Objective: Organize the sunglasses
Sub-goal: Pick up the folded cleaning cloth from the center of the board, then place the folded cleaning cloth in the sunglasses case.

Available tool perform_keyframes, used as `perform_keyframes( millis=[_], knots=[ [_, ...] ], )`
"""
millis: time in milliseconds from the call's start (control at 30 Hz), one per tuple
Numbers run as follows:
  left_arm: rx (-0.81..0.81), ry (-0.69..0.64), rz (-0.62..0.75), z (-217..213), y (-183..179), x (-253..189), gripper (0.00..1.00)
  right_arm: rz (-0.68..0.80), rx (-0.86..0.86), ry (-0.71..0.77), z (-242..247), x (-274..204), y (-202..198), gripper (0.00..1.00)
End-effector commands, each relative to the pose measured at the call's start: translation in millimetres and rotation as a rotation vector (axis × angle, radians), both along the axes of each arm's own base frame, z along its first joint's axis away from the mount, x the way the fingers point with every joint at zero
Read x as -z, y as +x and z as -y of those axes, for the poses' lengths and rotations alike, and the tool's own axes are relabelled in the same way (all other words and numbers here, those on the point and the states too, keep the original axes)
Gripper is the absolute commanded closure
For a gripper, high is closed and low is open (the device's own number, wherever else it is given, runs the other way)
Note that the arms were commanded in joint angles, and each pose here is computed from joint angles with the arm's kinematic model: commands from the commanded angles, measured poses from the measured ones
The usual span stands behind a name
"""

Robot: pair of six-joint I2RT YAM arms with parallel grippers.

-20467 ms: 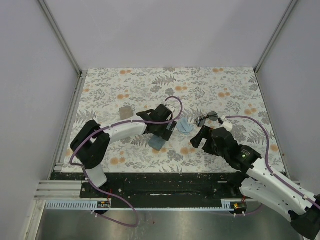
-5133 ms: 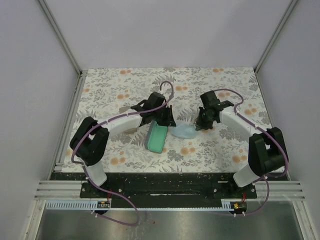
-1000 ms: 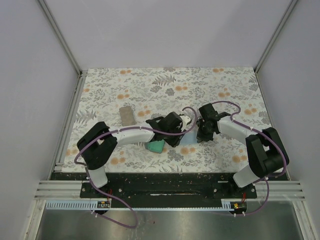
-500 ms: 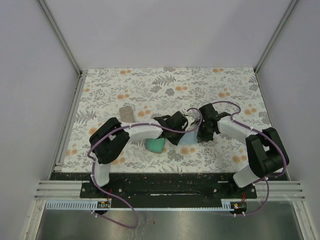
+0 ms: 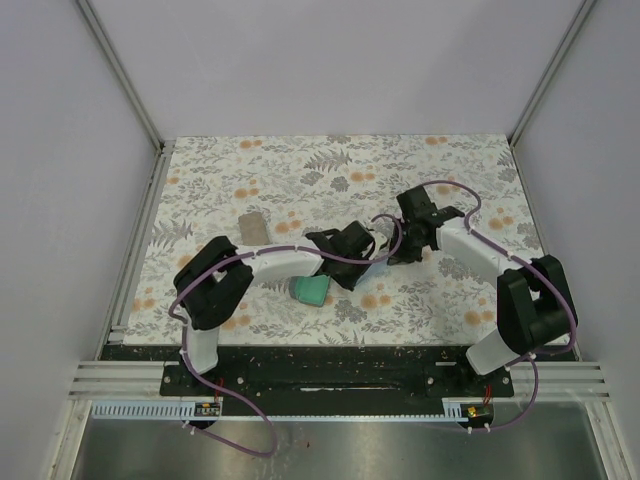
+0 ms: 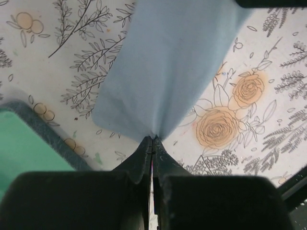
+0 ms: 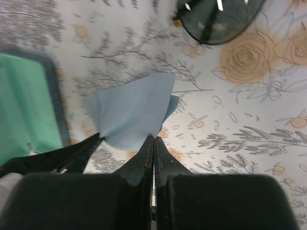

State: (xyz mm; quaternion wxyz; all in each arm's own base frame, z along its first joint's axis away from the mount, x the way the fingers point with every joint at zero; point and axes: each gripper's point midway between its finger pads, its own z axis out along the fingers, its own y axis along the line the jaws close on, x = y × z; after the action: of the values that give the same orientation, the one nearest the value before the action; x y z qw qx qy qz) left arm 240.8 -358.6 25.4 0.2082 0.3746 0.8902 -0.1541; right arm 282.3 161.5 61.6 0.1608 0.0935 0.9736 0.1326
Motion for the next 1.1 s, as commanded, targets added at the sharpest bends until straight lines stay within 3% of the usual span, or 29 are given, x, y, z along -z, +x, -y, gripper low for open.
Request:
perform_keyframes(
  millis=[0,200,400,1067],
  knots=[
    [-0.074,-0.094,0.071,2.8,16.4,-59.3,1.00,0.068,-0.059,0.066,-15.4,-35.2,20.1,1.00],
    [-0.168,-0.164,0.077,-19.5,24.3,-94.6,1.00,0.105,-0.128,0.145,-35.2,-59.6,32.1,1.00],
    [-0.227,-0.152,0.065,-43.8,16.9,-104.9,1.00,0.113,-0.228,0.203,-62.5,-70.6,39.0,1.00],
    [-0.371,-0.069,-0.004,-97.3,-18.6,-61.4,1.00,0.060,-0.473,0.222,-147.6,-50.0,35.7,1.00]
  ],
)
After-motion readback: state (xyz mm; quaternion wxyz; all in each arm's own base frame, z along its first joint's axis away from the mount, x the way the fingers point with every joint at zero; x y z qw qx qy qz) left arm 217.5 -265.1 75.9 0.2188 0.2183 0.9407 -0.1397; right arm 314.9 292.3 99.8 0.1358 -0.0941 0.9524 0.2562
